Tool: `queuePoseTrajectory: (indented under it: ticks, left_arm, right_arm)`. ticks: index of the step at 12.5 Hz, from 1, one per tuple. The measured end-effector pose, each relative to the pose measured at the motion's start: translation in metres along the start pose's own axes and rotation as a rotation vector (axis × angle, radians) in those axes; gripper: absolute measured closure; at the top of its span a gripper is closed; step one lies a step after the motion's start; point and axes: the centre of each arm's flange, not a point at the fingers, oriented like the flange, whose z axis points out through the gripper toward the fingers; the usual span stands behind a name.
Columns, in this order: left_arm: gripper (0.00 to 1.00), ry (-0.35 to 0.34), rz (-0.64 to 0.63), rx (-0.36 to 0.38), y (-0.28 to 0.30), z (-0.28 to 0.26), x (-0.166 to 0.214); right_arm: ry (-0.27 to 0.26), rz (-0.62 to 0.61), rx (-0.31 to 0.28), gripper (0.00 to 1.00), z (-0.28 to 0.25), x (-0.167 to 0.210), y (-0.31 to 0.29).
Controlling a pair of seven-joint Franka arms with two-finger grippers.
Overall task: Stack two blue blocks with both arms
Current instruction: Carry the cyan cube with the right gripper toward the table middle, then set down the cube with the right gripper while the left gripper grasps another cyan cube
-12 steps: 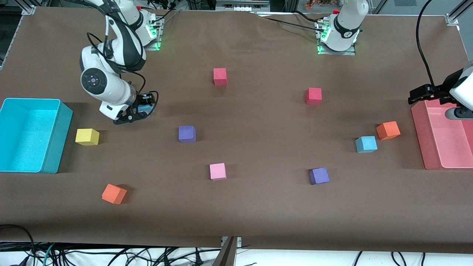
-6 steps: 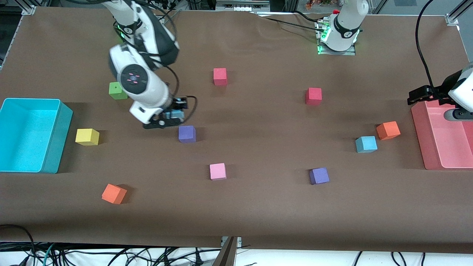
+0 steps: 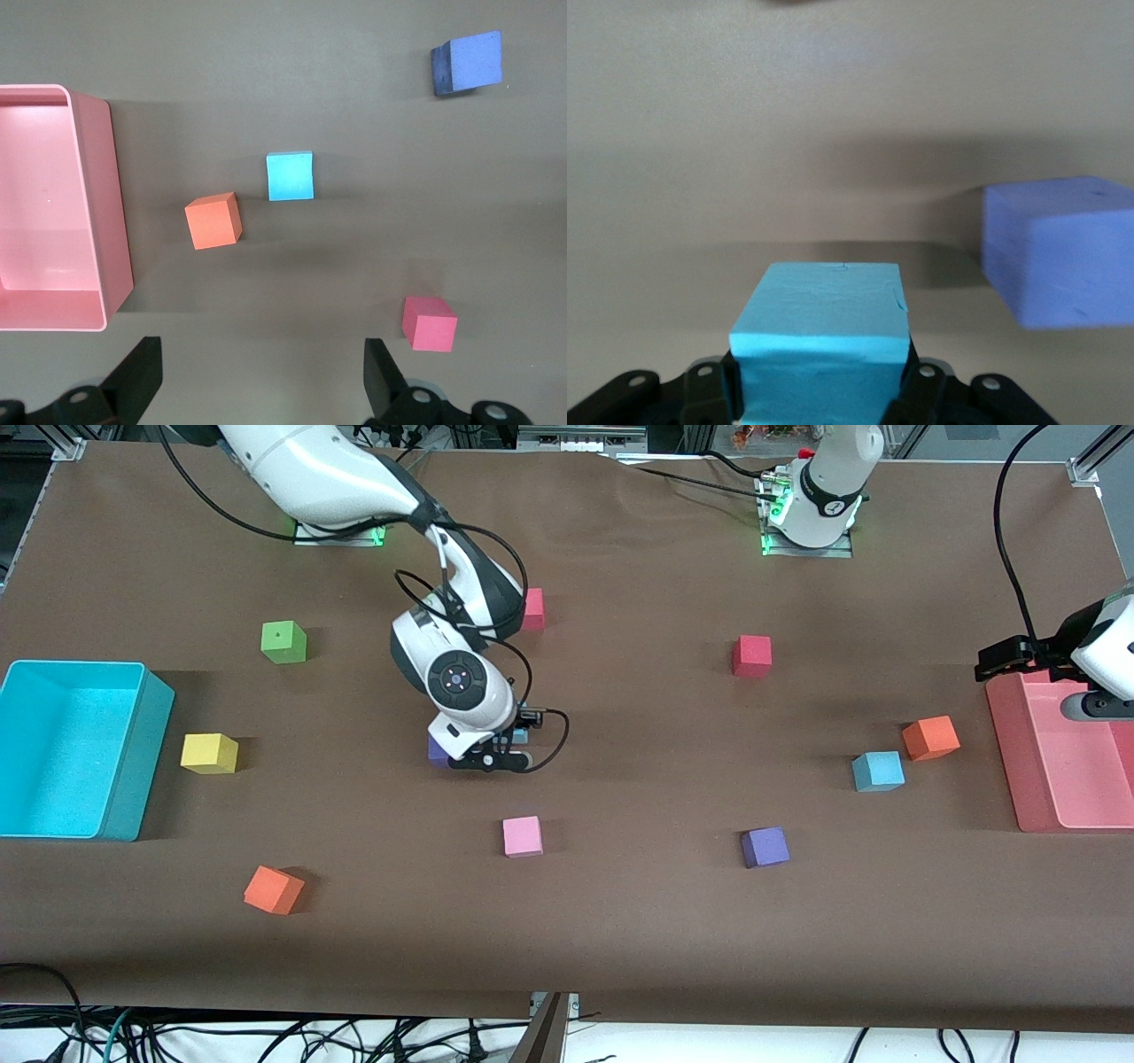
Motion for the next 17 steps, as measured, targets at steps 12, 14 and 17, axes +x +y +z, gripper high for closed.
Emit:
queuePoseTrajectory:
  ticks: [12, 14, 17]
  left_arm:
    - [0.0, 0.025, 0.001, 0.0, -0.001, 0.031, 0.016]
    - [0.0, 0.044, 0.004, 0.001, 0.0, 0.05, 0.022]
    - [0.0, 0.063, 0.01, 0.001, 0.003, 0.098, 0.032]
  right_arm:
    - [0.048, -0.054, -0.017, 0.16, 0.042, -0.004, -0.021]
    - [0.065, -0.055, -0.009, 0.01, 0.027, -0.002, -0.023]
    - [0.084, -0.063, -0.022, 0.0, -0.036, -0.006, -0.021]
